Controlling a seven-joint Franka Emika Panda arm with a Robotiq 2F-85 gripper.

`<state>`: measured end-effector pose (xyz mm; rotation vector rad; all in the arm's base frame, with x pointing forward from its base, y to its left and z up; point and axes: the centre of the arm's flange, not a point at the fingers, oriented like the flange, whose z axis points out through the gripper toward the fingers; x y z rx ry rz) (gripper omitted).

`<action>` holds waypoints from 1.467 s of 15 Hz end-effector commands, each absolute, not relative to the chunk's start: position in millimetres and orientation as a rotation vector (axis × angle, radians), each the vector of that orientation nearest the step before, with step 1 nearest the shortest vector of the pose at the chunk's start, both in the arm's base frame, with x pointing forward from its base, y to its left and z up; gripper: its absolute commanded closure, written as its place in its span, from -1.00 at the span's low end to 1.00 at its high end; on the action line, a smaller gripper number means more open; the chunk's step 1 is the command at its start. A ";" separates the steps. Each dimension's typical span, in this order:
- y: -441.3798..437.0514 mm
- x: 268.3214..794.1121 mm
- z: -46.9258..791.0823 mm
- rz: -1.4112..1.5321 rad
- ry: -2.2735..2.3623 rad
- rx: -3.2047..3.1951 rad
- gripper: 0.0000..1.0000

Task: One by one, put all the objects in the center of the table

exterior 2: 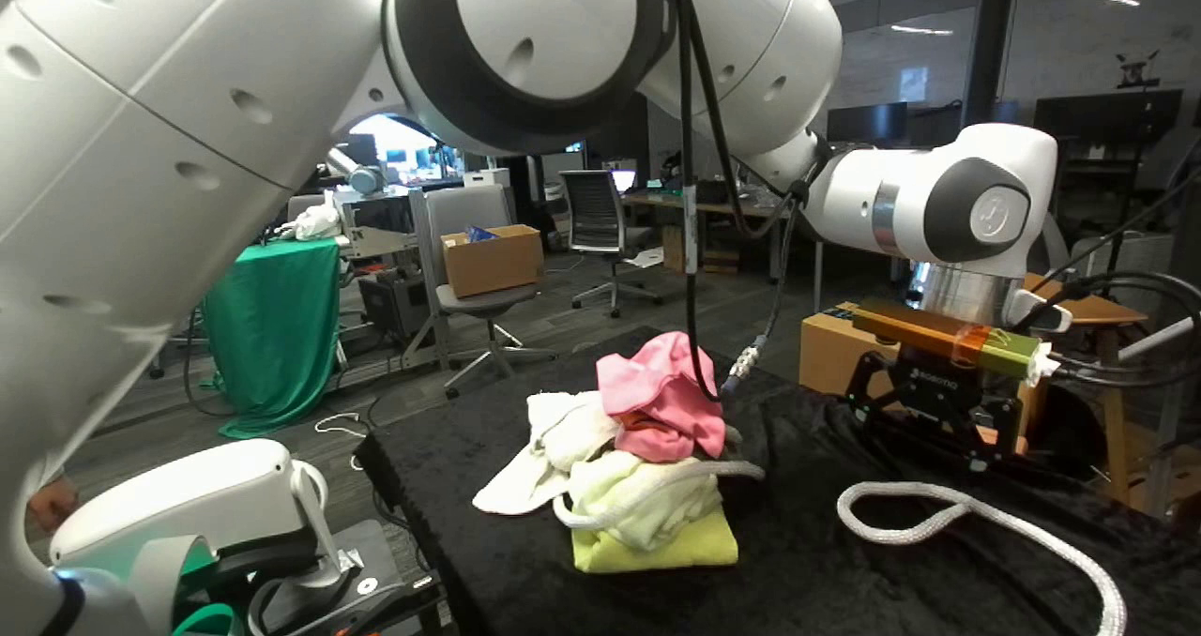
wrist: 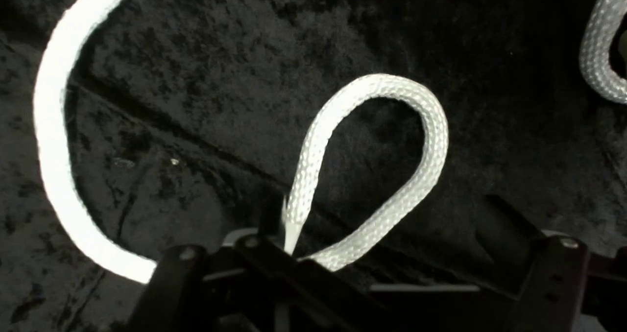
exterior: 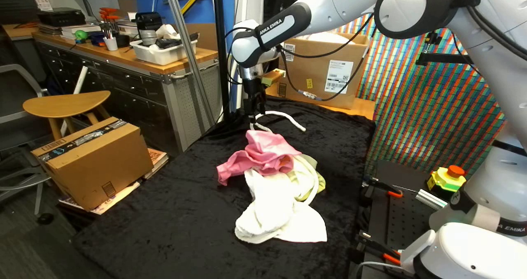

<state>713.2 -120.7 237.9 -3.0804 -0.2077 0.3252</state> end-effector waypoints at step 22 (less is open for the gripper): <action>-122.4 723.4 186.8 0.559 -0.192 -2.932 -1.00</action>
